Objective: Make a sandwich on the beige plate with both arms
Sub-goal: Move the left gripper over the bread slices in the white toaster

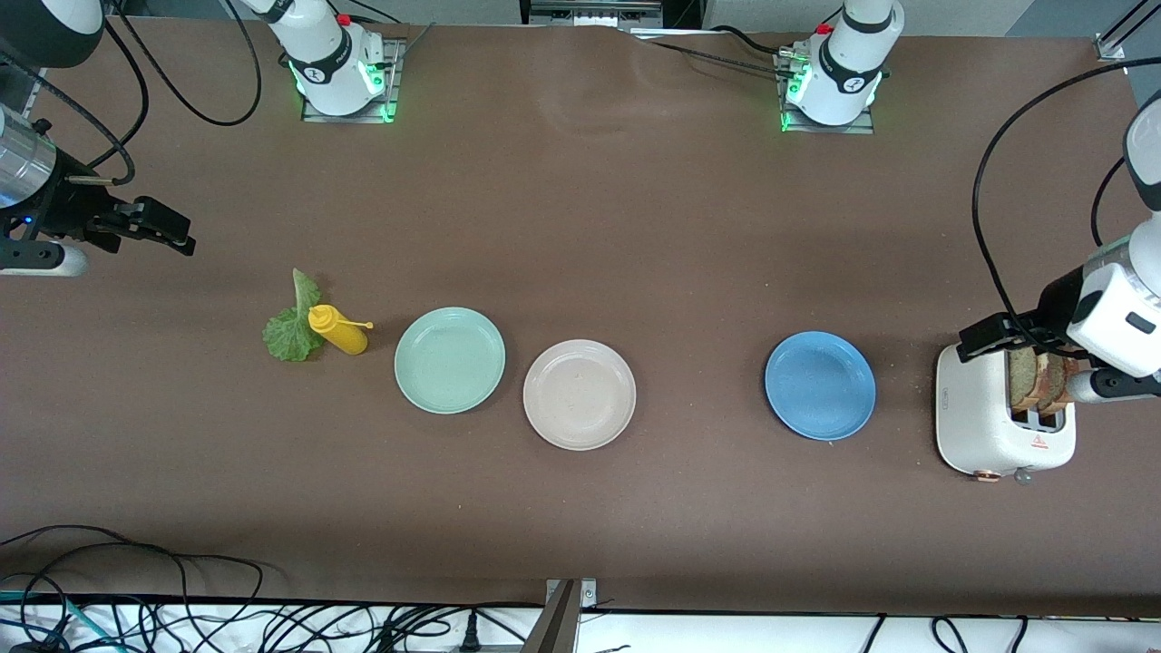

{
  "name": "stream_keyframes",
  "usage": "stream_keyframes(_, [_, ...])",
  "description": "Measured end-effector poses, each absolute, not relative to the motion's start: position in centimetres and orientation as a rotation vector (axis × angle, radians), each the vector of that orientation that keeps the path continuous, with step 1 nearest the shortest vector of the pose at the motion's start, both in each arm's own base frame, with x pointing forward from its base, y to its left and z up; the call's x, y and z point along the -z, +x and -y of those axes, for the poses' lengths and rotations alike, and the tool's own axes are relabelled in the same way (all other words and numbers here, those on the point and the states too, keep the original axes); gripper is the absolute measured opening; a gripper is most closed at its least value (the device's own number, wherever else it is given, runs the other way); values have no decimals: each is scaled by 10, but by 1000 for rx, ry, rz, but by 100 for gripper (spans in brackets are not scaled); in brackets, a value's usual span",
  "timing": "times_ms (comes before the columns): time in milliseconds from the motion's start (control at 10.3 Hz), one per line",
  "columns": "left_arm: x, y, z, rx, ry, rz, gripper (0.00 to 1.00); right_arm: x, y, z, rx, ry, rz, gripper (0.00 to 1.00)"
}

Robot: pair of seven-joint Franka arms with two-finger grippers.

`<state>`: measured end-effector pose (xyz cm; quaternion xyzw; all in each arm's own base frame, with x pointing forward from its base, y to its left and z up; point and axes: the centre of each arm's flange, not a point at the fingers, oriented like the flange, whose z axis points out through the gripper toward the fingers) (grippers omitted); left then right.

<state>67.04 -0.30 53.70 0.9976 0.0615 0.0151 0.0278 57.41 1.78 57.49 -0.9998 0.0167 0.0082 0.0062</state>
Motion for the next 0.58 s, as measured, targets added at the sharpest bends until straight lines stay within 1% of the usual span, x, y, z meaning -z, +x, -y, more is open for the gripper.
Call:
stream_keyframes(291, [-528,670,-15,-25,3075,-189,100,-575,574,-18,-25,-3129,-52,100])
stream_keyframes(581, [-528,670,-12,-23,3073,-179,100,-575,574,-18,-25,-3129,-52,100])
